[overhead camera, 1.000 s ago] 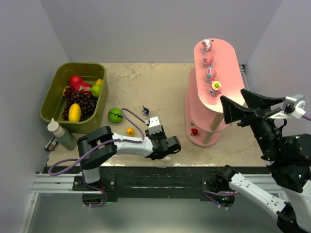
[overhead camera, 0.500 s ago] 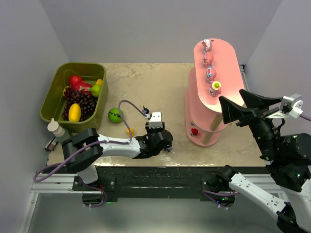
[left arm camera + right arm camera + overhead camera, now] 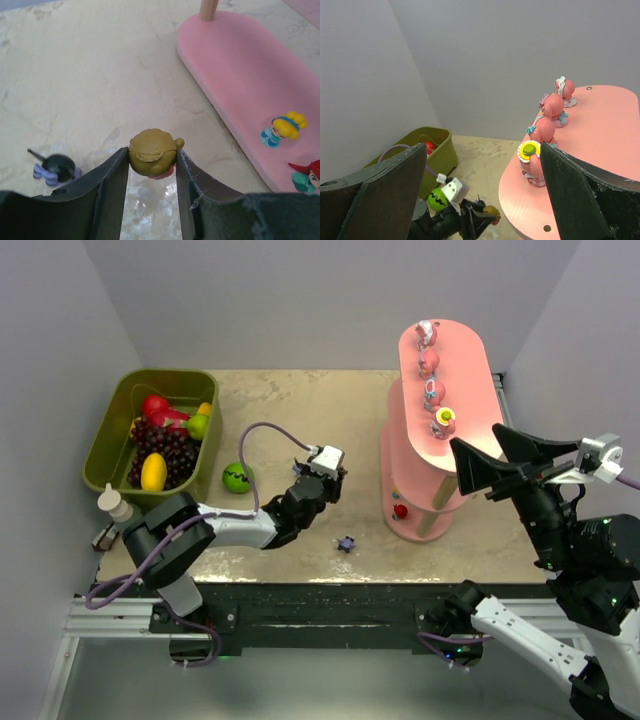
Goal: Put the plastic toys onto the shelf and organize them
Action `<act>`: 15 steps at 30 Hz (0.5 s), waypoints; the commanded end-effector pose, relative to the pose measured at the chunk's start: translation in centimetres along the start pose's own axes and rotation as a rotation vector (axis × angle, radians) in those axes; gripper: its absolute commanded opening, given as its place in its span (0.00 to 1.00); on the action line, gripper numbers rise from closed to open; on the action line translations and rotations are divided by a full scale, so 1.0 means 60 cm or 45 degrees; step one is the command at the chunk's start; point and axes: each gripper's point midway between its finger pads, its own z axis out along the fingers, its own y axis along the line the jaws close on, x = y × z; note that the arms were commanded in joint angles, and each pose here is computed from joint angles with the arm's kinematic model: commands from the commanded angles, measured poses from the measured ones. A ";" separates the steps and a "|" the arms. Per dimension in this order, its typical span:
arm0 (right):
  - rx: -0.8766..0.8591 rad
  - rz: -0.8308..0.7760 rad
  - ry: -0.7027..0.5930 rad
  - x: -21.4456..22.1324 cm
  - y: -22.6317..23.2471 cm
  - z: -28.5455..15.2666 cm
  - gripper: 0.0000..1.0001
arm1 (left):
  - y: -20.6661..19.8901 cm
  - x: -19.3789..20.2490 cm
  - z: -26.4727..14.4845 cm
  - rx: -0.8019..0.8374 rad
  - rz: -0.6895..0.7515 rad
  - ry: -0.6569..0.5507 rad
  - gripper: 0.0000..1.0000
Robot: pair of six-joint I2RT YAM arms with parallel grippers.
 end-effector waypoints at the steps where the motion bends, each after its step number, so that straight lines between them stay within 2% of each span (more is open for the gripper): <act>1: 0.016 0.015 -0.022 -0.002 -0.001 0.009 0.99 | -0.029 -0.077 0.035 0.233 0.149 -0.223 0.26; 2: 0.021 0.019 -0.027 -0.003 -0.002 0.010 0.99 | -0.038 -0.072 0.043 0.293 0.212 -0.229 0.27; 4: 0.030 0.026 -0.032 -0.002 -0.003 0.011 0.99 | -0.029 -0.081 0.059 0.327 0.227 -0.254 0.31; 7: 0.044 0.037 -0.050 -0.006 -0.006 0.014 0.99 | -0.039 -0.083 0.073 0.495 0.252 -0.292 0.33; 15: 0.081 0.078 -0.073 -0.013 -0.011 0.016 0.99 | -0.047 -0.093 0.131 0.721 0.298 -0.344 0.25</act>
